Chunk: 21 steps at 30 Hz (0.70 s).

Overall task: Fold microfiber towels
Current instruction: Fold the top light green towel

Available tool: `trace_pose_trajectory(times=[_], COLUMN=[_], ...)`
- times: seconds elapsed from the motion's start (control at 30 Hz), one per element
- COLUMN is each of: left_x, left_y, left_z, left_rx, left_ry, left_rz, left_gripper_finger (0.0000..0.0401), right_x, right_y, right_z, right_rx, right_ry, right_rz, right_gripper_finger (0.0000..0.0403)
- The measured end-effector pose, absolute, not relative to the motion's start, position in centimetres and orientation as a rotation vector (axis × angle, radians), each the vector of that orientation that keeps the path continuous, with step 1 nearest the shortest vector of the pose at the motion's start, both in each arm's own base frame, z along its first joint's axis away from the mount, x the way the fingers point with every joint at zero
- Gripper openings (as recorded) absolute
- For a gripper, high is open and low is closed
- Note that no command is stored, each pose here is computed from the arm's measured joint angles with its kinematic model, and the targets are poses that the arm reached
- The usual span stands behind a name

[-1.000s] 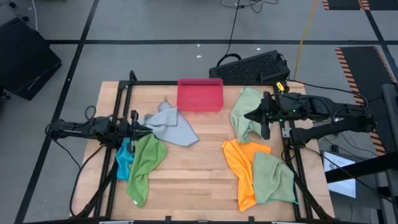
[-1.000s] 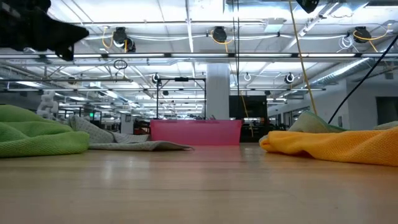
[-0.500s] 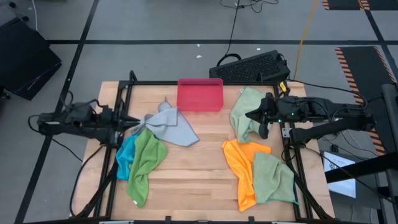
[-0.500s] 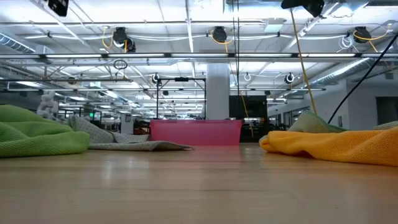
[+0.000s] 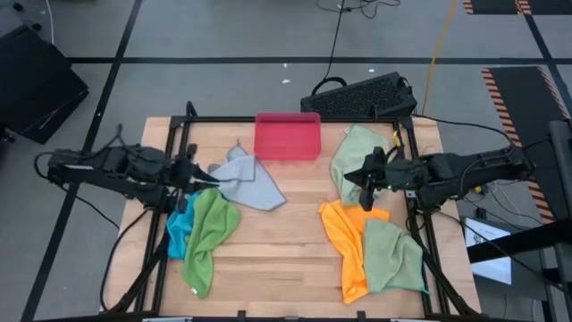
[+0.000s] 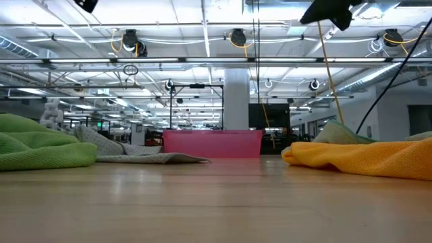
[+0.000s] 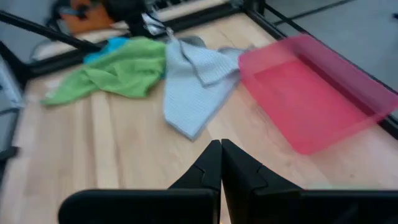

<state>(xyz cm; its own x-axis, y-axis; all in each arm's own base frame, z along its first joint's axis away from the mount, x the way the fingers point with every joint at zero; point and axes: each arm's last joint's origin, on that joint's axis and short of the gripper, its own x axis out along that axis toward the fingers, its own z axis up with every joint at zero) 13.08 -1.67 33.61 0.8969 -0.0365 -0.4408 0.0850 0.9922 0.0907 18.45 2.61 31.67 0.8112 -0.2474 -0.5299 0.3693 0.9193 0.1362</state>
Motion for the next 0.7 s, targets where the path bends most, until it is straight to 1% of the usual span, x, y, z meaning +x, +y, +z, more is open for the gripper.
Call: trace_pose_trajectory(times=[0.2,0.43,0.57,0.7], left_x=[15.2,17.3,18.4,19.4], left_y=[-3.1,-5.8,-7.6,-9.1], left_z=[32.4,31.1,29.9,28.6], left_rx=[0.1,0.15,0.185,0.202], left_ry=[0.543,0.598,0.604,0.617], left_rz=[-0.096,-0.086,-0.083,-0.078], left_gripper_finger=[0.0047,0.0047,0.0047,0.0047], right_x=[19.8,21.6,22.4,22.0], right_y=[4.8,8.2,10.1,10.9], right_z=[29.2,26.0,23.7,21.7], right_rx=[0.207,0.146,0.089,0.009], right_ry=[0.588,0.68,0.762,0.83], right_rz=[-0.393,-0.413,-0.407,-0.499], right_gripper_finger=[0.0,0.0003,0.0031,0.0079])
